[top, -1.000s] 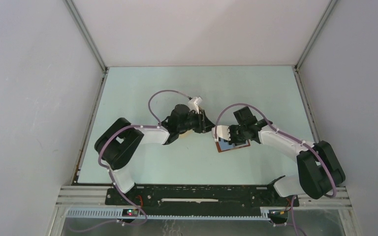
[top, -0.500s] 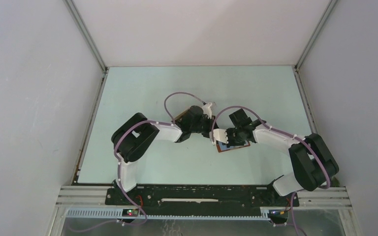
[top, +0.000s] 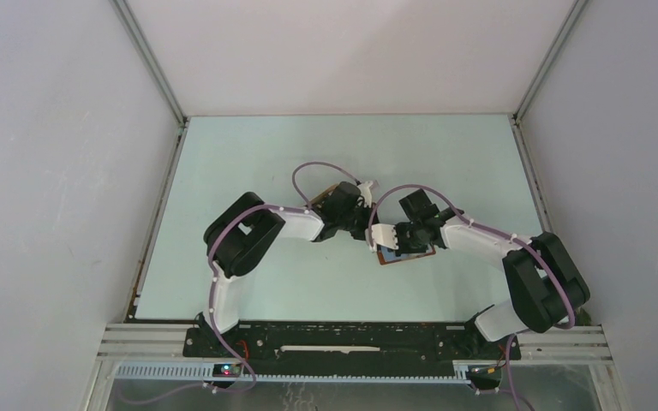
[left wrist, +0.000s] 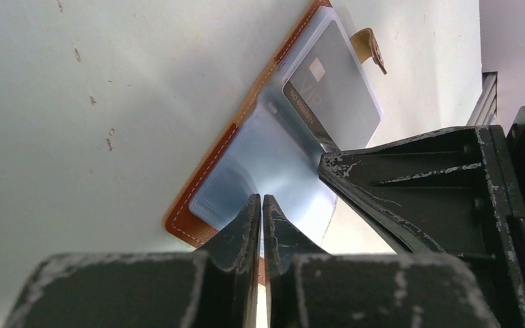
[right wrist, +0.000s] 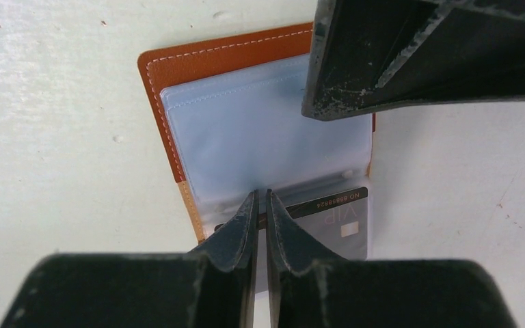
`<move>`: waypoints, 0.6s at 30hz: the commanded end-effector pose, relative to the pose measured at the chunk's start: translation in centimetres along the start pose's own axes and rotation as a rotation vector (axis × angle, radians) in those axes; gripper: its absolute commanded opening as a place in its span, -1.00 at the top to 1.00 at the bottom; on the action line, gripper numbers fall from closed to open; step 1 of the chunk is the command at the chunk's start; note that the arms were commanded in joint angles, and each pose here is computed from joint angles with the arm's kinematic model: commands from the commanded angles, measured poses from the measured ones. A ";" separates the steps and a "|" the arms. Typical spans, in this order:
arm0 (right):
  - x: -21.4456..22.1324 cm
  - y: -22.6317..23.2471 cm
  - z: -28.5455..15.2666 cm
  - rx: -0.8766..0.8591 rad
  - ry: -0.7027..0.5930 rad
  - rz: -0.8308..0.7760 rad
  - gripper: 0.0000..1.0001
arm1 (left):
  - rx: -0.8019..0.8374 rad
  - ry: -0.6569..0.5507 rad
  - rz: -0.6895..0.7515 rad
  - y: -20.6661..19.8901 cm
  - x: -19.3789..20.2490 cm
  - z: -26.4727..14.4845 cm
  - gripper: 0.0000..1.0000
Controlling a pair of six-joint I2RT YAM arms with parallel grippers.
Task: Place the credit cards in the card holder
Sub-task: Insert the credit card into the card holder.
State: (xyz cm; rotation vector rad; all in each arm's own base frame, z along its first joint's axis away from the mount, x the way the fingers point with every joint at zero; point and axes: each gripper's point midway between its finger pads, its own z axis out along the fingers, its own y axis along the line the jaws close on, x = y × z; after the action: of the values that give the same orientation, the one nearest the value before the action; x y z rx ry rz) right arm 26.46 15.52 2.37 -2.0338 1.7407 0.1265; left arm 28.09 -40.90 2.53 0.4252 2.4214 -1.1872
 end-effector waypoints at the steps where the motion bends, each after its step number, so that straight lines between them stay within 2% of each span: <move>1: 0.6 -0.5 -0.6 0.025 0.013 0.000 0.70 | -0.052 0.010 -0.033 1.3 -0.3 0.3 0.84; 6: -0.1 -0.6 -1.8 0.041 -0.031 0.008 0.66 | -0.007 -0.028 0.002 0.0 -1.2 -0.3 0.78; 8: -1.1 -0.3 -2.7 0.023 -0.085 0.018 0.63 | 0.021 -0.067 0.042 -1.1 -2.2 -1.2 0.69; 12: -3.4 -0.4 -5.2 0.011 -0.185 0.045 0.58 | 0.063 -0.169 0.138 -3.8 -4.4 -4.0 0.50; 18: -6.3 -1.3 -10.5 0.061 -0.364 0.139 0.46 | 0.046 -0.347 0.277 -5.9 -6.1 -10.0 0.44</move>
State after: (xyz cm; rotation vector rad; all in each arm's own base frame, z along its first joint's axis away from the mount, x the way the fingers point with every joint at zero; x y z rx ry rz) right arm 25.19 16.02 9.24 -1.8615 1.6880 0.3080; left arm 27.81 -38.82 8.94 0.4702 2.2253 -1.1705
